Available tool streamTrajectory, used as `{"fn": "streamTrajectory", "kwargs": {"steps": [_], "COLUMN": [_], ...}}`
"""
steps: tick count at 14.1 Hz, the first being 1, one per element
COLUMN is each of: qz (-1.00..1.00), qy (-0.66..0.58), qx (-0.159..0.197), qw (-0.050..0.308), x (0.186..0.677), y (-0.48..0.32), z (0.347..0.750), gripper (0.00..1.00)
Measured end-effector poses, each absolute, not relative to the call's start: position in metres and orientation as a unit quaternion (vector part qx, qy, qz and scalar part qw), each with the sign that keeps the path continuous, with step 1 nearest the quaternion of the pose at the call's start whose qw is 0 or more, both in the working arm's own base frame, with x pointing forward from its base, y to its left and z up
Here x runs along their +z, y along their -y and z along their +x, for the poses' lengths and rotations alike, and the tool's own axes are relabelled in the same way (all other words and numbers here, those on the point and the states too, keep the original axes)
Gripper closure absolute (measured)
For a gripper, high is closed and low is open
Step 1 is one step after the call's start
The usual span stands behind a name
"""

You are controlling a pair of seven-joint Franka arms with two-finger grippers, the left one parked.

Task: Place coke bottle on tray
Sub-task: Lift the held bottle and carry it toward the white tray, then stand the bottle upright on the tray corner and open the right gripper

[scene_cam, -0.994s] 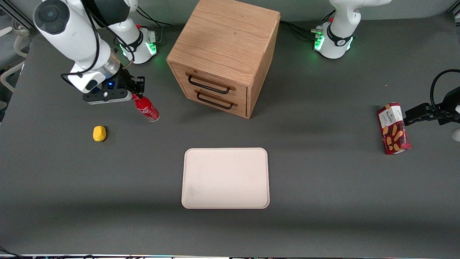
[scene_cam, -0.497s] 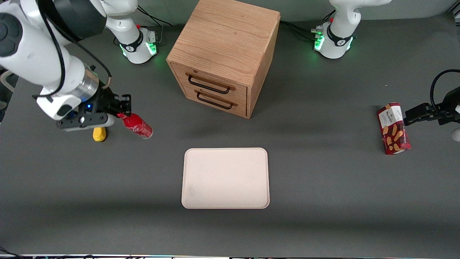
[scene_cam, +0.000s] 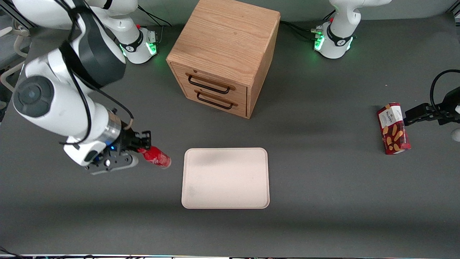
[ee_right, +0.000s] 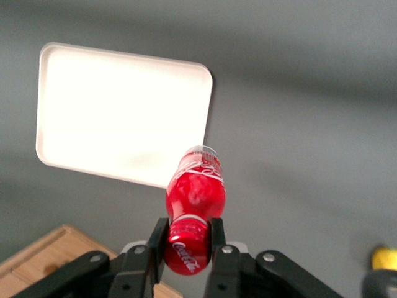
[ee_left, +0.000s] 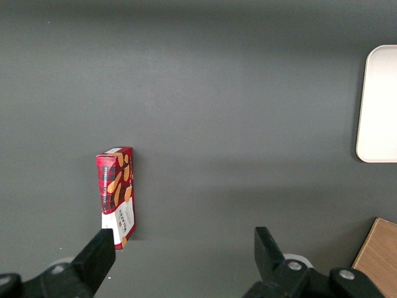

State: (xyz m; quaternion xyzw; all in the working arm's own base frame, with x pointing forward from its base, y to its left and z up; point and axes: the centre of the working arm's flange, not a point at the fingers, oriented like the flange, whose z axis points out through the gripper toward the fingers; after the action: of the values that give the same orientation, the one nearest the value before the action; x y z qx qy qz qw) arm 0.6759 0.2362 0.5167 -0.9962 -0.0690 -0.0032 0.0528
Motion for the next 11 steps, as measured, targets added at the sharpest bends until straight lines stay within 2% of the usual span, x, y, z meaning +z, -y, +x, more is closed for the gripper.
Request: {"fn": "streamTrajectory", "kwargs": {"steps": [2,3,5,7,11], "qz": [-0.996,-0.995,-0.994,-0.993,-0.992], "qy": [0.070,0.078,0.093,0.101,0.103], "qx": [-0.019,-0.028,-0.037,-0.043,-0.055], "qw": [0.057,0.047,0.035,0.040,0.051], "x": [0.480,0.460,0.426,0.401,0.378], "y": [-0.243,-0.250,-0.268,-0.281,-0.289], "z": [0.696,0.703,0.710,0.715,0.721], "gripper": [0.69,0.69,0.69,0.69,0.69]}}
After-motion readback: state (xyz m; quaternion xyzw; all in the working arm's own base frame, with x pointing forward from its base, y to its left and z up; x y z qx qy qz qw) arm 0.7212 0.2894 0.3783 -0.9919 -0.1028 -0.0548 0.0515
